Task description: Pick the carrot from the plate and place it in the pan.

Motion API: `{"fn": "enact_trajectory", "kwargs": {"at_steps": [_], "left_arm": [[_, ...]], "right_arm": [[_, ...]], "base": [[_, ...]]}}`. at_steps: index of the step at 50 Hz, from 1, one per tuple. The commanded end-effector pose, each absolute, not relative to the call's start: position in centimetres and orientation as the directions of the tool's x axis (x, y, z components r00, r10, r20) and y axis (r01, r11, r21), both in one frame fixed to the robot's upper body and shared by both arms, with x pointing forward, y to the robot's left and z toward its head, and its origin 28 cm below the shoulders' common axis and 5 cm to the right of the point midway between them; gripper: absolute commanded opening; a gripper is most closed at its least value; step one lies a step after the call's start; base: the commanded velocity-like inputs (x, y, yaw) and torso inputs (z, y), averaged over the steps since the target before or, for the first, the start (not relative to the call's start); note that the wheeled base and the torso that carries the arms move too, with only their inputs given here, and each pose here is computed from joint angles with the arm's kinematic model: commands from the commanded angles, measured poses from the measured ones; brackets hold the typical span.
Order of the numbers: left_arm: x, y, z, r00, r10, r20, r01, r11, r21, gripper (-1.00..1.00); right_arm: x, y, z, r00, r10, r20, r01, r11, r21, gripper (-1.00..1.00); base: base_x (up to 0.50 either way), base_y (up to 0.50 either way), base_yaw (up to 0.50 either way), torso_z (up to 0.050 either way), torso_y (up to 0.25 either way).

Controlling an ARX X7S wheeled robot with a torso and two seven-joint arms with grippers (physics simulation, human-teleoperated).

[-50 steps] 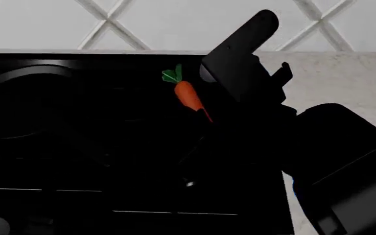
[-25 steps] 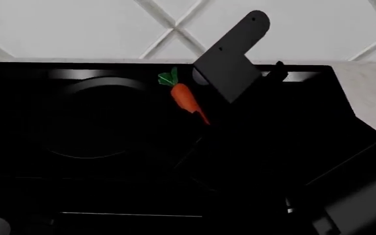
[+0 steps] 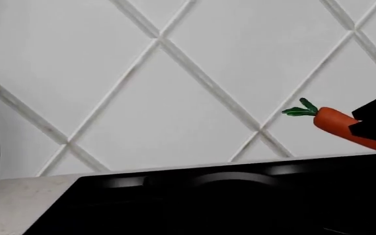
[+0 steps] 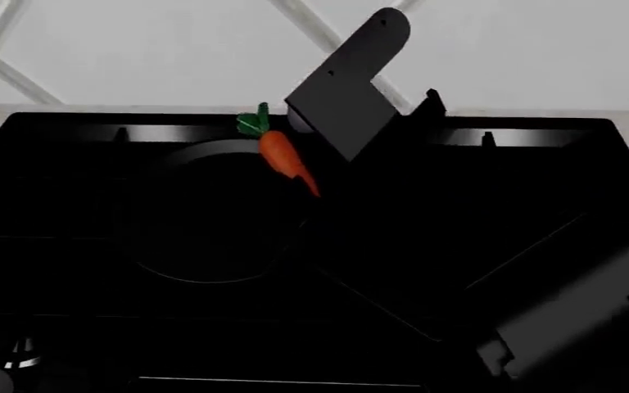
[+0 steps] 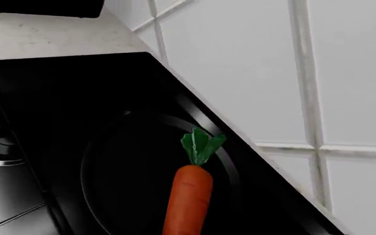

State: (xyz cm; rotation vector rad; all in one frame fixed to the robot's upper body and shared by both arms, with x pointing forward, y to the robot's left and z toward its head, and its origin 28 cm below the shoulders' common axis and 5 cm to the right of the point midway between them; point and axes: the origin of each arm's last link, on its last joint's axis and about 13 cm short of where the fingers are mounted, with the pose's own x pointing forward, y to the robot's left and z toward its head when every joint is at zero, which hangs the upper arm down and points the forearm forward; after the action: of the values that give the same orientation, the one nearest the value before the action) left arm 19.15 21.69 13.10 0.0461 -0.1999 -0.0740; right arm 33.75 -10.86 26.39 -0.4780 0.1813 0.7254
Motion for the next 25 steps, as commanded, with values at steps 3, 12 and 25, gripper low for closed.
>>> {"fn": "enact_trajectory", "kwargs": {"at_steps": [3,12,25], "left_arm": [[19.5,22.1,12.9,0.977,-0.022,0.211,0.015,0.999,0.035,1.00],[19.0,21.8,12.6,0.978,-0.002,0.208,-0.002,1.000,0.022,1.00],[18.6,22.0,12.5,0.979,0.009,0.202,-0.013,1.000,0.018,1.00]], "right_arm": [[36.4,-6.6,26.5,0.669,0.670,-0.321,-0.738,0.545,-0.398,-1.00],[39.5,-4.8,24.3,0.664,0.657,-0.357,-0.745,0.541,-0.390,-1.00],[40.8,-4.0,19.2,0.649,0.622,-0.438,-0.761,0.544,-0.354,-1.00]], "base": [[0.00,0.00,0.00,0.000,0.000],[0.00,0.00,0.00,0.000,0.000],[0.00,0.00,0.00,0.000,0.000]]}}
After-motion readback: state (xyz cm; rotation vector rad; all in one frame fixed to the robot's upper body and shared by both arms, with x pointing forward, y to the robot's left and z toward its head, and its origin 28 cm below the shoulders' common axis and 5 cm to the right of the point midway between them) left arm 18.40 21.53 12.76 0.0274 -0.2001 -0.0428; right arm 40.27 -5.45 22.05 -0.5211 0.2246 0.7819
